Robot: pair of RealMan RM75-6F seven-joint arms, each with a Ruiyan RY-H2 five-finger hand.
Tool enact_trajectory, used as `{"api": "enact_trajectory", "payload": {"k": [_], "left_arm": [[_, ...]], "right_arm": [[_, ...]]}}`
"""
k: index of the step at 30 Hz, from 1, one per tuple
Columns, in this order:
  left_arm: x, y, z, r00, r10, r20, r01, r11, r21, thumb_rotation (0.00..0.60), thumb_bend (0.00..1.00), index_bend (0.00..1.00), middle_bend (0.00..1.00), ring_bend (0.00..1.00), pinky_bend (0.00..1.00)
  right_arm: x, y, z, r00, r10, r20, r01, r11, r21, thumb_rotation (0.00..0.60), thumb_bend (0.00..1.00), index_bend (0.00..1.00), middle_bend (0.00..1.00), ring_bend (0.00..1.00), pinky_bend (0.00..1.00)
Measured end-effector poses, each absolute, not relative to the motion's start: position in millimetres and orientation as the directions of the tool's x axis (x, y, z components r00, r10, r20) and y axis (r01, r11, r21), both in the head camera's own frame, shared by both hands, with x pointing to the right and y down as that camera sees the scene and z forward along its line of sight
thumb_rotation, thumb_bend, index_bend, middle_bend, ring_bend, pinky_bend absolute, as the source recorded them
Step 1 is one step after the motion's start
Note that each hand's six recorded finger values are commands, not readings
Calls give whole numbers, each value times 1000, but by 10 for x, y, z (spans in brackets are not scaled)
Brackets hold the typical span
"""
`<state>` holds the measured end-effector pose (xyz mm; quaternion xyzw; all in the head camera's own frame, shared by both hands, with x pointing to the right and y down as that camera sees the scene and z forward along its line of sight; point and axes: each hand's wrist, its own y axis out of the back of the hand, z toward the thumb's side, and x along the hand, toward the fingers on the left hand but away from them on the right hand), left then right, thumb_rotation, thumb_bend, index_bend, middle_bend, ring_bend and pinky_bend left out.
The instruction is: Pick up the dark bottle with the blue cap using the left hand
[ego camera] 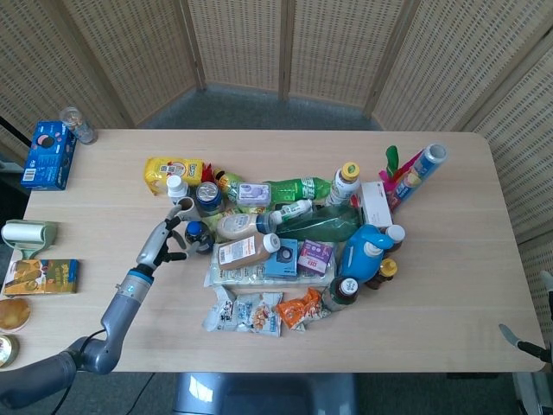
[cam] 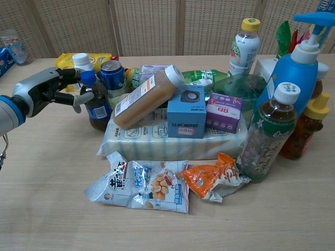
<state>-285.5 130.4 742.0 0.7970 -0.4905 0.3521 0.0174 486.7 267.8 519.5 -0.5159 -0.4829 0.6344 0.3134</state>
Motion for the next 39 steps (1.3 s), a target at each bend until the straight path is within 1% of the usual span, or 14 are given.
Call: {"api": "enact_trajectory", "payload": {"k": [5,11,15,24,34,39], "left_arm": [[-2958,1264,7337,248,-796,552,-814,-480,-326,600,520,426,460,661,592],[-3151,1138,7091,221,-844,488,-831,-425,-359,600,512,423,458,661,588],[-3271,1033,6846,211,-877,433,-843,-387,-374,600,507,420,456,660,582],[-3404,892,6330,222,-915,338,-858,-348,-378,600,493,416,453,660,581],[-3779,885,5678,194,-950,244,-847,-288,-448,600,489,416,453,660,579],[-3918,901,5419,173,-962,210,-856,-253,-450,600,485,416,453,660,578]], "right_arm": [[4855,2671,5200,-266,898,-350,102,-335,-937,495,36,0,0,0,0],[4842,2662,5207,-261,899,-351,103,-336,-936,499,35,0,0,0,0],[4831,2659,5220,-259,899,-353,105,-337,-936,497,35,0,0,0,0],[4810,2626,5224,-246,903,-352,106,-336,-936,501,34,0,0,0,0],[4774,2608,5298,-226,903,-366,118,-348,-930,497,35,0,0,0,0],[4744,2581,5331,-212,905,-368,124,-349,-929,492,35,0,0,0,0]]}}
